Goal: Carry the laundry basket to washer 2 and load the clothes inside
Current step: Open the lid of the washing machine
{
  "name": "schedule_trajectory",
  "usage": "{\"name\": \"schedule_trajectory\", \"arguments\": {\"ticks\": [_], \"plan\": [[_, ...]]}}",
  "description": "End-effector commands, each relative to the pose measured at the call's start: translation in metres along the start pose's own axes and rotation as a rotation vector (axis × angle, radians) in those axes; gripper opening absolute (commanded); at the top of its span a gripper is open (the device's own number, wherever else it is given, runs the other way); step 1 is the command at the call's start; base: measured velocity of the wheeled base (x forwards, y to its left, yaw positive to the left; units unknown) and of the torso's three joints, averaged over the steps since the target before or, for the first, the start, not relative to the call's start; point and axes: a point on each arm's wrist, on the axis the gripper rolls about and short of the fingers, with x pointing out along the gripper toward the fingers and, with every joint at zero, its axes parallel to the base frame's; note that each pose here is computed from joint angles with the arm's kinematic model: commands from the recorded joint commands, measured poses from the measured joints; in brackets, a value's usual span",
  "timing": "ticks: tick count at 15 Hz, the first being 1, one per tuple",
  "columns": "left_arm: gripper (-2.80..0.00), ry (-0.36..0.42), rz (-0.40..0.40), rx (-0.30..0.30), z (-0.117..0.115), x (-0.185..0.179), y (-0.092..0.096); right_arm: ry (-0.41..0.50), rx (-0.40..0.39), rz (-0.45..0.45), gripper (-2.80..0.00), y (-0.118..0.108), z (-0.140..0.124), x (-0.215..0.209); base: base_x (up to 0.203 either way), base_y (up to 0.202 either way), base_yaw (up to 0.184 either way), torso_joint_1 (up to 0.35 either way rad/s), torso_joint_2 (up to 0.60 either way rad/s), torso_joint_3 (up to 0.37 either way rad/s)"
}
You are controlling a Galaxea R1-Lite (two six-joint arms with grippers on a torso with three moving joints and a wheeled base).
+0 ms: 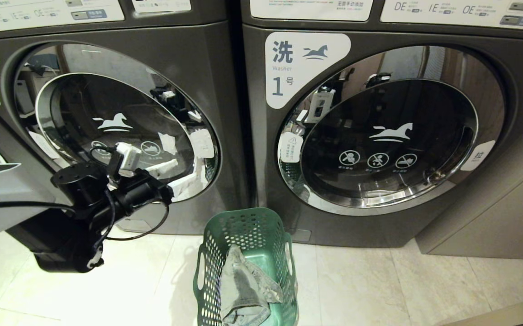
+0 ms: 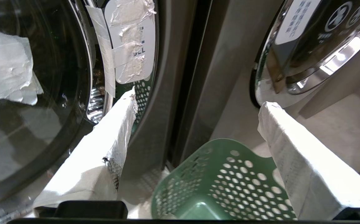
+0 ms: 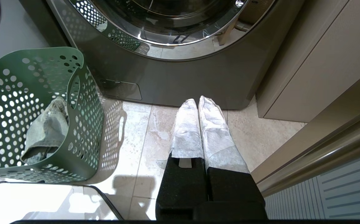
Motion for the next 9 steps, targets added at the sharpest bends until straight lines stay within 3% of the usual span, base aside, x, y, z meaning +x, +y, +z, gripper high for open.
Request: {"name": "schedule_trajectory", "arguments": {"ticks": [1,3,9], "plan": [[0.0,-0.009,0.001,0.035,-0.01,0.01,0.008,-0.001,0.001,0.002,-2.8,0.0,0.0,0.0,0.0,0.0,0.0,0.0,0.0,0.0],[0.0,-0.032,0.01,0.074,-0.01,0.017,0.017,-0.001,-0.001,0.0,-2.8,0.0,0.0,0.0,0.0,0.0,0.0,0.0,0.0,0.0],[0.0,-0.071,0.042,0.106,-0.007,0.028,0.028,0.0,-0.001,0.0,-2.8,0.0,0.0,0.0,0.0,0.0,0.0,0.0,0.0,0.0]]}}
